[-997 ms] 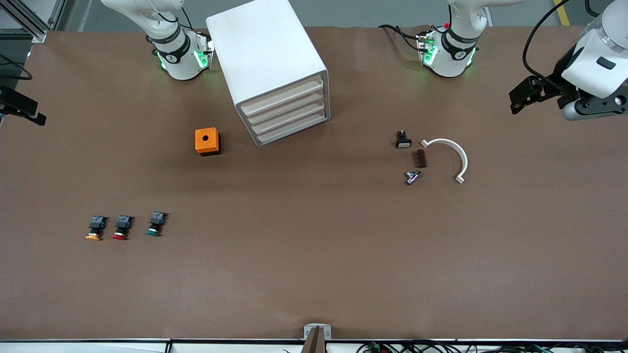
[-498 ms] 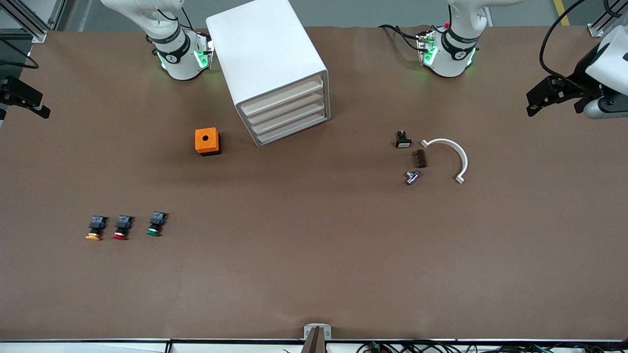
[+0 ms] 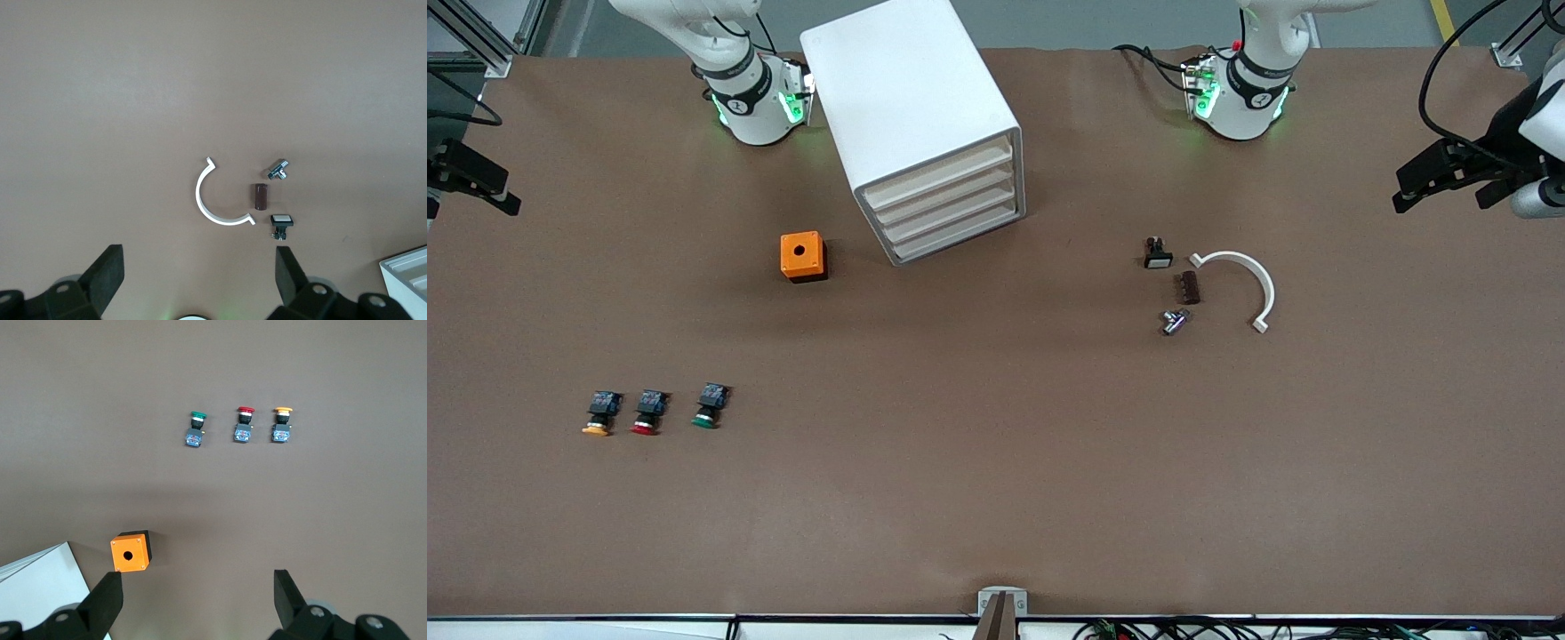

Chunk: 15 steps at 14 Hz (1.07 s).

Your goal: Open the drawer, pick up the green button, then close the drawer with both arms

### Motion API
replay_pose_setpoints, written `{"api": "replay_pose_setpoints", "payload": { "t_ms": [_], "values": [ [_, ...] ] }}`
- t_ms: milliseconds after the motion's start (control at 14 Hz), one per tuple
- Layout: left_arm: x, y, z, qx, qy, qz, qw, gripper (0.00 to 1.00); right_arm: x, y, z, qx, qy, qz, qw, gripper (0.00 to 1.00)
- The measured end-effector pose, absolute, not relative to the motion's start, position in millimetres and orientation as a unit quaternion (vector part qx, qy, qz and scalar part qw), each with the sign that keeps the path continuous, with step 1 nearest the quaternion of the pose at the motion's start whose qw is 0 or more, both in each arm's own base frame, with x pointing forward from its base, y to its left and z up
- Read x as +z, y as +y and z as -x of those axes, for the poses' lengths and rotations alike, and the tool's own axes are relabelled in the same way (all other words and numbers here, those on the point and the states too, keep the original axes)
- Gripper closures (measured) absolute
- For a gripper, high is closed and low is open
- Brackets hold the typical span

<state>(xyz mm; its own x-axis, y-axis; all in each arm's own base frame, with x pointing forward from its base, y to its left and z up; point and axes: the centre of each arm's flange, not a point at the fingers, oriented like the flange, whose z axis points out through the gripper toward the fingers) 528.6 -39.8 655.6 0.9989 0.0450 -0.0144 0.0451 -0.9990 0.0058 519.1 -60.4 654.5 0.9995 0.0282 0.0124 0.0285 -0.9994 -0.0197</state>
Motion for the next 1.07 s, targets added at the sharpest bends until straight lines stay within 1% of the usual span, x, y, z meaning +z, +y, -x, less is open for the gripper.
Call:
{"api": "replay_pose_setpoints", "payload": {
  "t_ms": [214, 569, 712, 925, 1068],
  "values": [
    [652.4, -38.1, -529.8, -0.012, 0.024, -1.0, 0.0, 0.0, 651.7, -61.3, -517.6, 0.002, -0.014, 1.0, 0.011, 0.0],
    [652.9, -69.4, -528.5, -0.006, -0.009, -0.999, -0.04, 0.0, 646.5, -62.2, -515.6, 0.015, -0.013, 1.0, 0.013, 0.0],
    [655.1, -70.3, -529.8, 0.001, -0.01, -0.999, -0.038, 0.0, 645.8, -62.5, -515.4, 0.016, -0.01, 1.0, 0.013, 0.0],
    [654.1, -54.9, -533.4, 0.0, 0.008, -1.0, -0.008, 0.0, 645.8, -62.9, -515.3, 0.016, -0.003, 1.0, 0.013, 0.0],
    [652.9, -42.2, -535.6, -0.001, 0.02, -1.0, -0.003, 0.0, 645.6, -63.3, -515.2, 0.016, 0.001, 1.0, 0.014, 0.0]
  ]
}}
